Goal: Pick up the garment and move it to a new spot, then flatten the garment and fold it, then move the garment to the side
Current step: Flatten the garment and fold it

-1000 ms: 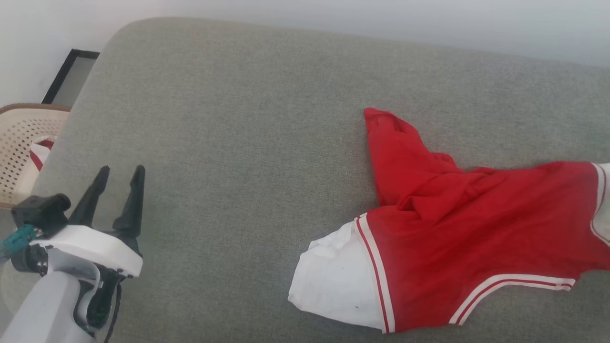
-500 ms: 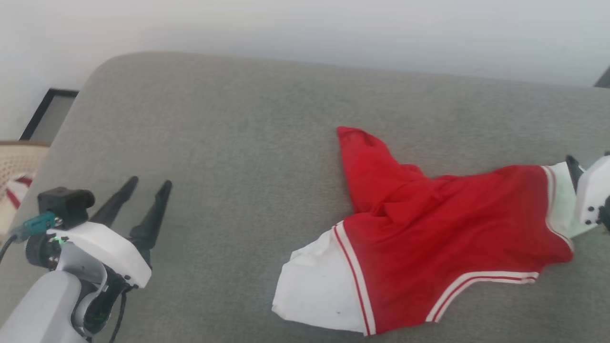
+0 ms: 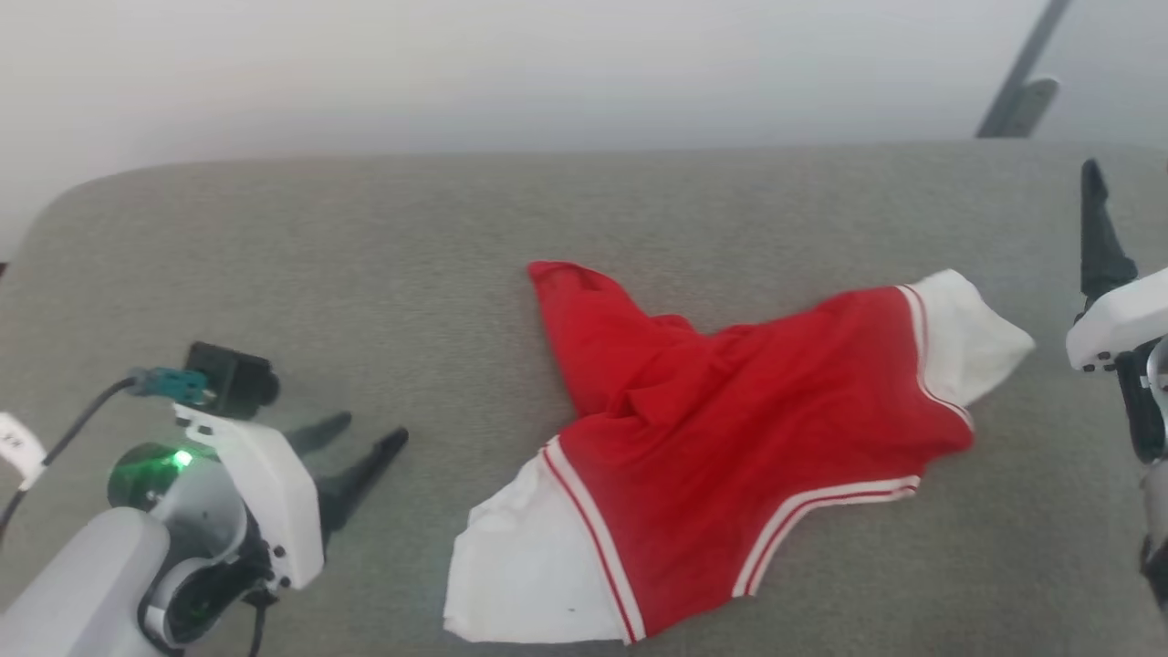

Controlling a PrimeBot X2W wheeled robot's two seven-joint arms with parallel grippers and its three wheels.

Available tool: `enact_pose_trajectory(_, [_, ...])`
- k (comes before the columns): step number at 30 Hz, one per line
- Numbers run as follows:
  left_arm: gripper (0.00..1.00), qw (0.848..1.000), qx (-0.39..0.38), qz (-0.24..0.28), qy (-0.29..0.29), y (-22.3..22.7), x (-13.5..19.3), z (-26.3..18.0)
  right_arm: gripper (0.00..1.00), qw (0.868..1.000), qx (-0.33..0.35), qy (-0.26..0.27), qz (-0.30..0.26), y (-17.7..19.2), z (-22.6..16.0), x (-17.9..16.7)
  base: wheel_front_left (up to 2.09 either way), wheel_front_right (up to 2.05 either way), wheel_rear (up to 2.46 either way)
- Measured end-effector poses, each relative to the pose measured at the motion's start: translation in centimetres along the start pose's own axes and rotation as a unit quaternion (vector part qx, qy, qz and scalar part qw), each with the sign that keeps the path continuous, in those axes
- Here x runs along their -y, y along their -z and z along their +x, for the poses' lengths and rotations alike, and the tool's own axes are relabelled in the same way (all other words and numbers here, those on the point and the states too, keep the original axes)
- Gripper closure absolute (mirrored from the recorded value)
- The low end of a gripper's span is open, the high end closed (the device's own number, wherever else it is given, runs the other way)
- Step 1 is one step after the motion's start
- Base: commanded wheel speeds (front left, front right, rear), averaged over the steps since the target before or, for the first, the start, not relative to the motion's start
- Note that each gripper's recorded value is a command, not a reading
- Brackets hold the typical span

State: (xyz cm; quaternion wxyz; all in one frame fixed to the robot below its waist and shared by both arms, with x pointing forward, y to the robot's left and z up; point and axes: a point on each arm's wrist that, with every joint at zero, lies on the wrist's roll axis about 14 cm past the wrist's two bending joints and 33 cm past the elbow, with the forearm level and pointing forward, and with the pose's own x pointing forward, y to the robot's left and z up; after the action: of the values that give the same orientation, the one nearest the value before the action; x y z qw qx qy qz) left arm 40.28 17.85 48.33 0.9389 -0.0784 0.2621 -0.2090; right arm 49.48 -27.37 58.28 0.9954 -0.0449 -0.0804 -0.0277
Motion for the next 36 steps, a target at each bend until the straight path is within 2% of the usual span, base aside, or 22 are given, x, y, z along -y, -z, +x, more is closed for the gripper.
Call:
enact_pose_trajectory(8, [0.00,0.990,-0.137,0.009,0.040,4.5,2.6,2.8,0.00,0.996,0.064,0.058,0.001,-1.8,-3.1,0.9,0.00,0.00,0.00])
enact_pose_trajectory(16, [0.00,0.972,-0.225,0.007,0.068,8.8,4.0,5.0,0.00,0.995,0.041,0.089,-0.010,-0.4,-4.8,2.2,0.00,0.00,0.00])
enact_pose_trajectory(26, [0.00,0.962,-0.263,0.020,0.075,11.1,4.3,6.4,0.00,0.995,0.030,0.099,-0.015,0.1,-4.9,2.6,0.00,0.00,0.00])
enact_pose_trajectory(27, [0.07,0.961,-0.265,0.021,0.077,11.2,4.4,6.5,0.00,0.995,0.032,0.098,-0.015,0.1,-4.8,2.6,0.00,0.00,0.00])
enact_pose_trajectory(28, [0.81,0.961,-0.266,0.022,0.075,11.3,4.3,6.5,0.00,0.995,0.032,0.098,-0.014,0.1,-4.8,2.5,0.00,0.00,0.00])
enact_pose_trajectory(29, [1.00,0.960,-0.267,0.026,0.074,11.3,4.1,6.6,0.00,0.995,0.032,0.098,-0.012,0.1,-4.7,2.5,0.00,0.00,0.00])
enact_pose_trajectory(36, [1.00,0.965,-0.254,0.035,0.061,10.5,3.0,5.9,0.00,0.994,0.041,0.098,-0.008,-0.6,-4.9,2.5,0.00,0.00,0.00])
